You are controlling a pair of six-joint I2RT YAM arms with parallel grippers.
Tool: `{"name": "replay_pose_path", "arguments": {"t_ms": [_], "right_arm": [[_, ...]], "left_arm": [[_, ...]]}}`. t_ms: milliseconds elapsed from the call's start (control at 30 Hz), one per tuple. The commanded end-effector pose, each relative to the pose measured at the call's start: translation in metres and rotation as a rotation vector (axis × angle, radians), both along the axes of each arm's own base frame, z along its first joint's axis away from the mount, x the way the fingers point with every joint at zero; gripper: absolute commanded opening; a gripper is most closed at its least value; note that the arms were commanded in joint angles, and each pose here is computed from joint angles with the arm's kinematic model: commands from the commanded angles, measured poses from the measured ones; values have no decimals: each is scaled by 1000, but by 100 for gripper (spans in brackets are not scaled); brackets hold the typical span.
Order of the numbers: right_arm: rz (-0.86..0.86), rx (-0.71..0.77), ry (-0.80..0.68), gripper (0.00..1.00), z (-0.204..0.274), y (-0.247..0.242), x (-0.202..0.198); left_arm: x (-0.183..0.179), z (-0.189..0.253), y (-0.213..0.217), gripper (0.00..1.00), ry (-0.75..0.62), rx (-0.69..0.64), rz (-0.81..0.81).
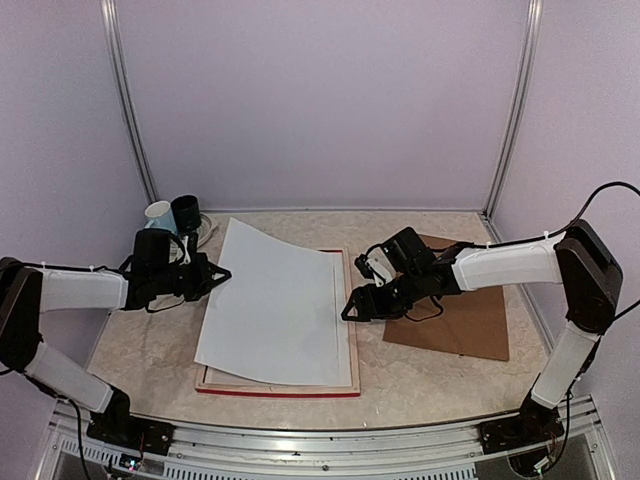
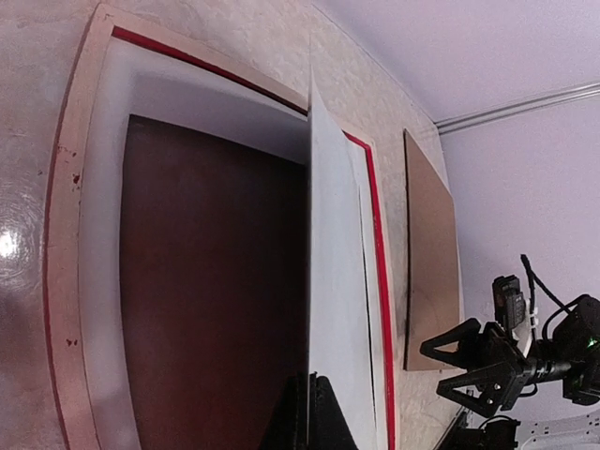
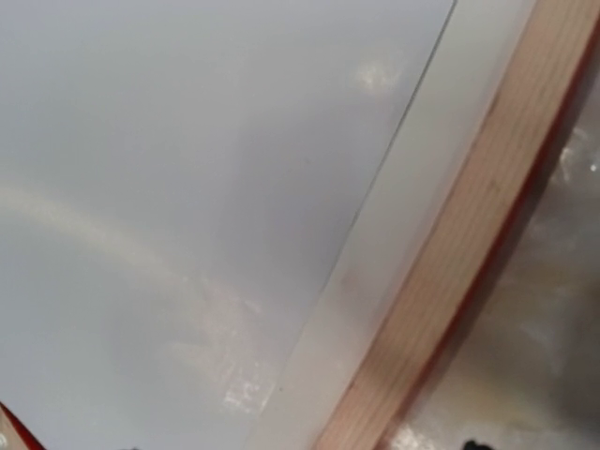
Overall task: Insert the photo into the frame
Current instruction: Place the photo on the mat board.
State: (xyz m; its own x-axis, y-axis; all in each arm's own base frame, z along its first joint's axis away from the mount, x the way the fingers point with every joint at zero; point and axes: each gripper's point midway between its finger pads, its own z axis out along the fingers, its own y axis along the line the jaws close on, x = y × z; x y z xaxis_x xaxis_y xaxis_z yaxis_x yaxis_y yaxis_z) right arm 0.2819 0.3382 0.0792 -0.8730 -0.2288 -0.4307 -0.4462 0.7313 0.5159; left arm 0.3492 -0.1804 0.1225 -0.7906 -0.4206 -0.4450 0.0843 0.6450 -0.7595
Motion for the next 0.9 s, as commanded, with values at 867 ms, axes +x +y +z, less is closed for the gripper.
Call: {"name": "replay_pose_path", "arguments": {"t_ms": [867], "right_arm": [[-9, 10, -20, 73, 8, -6, 3]], "left_arm": [[-22, 46, -18, 0, -99, -417, -99]]}}
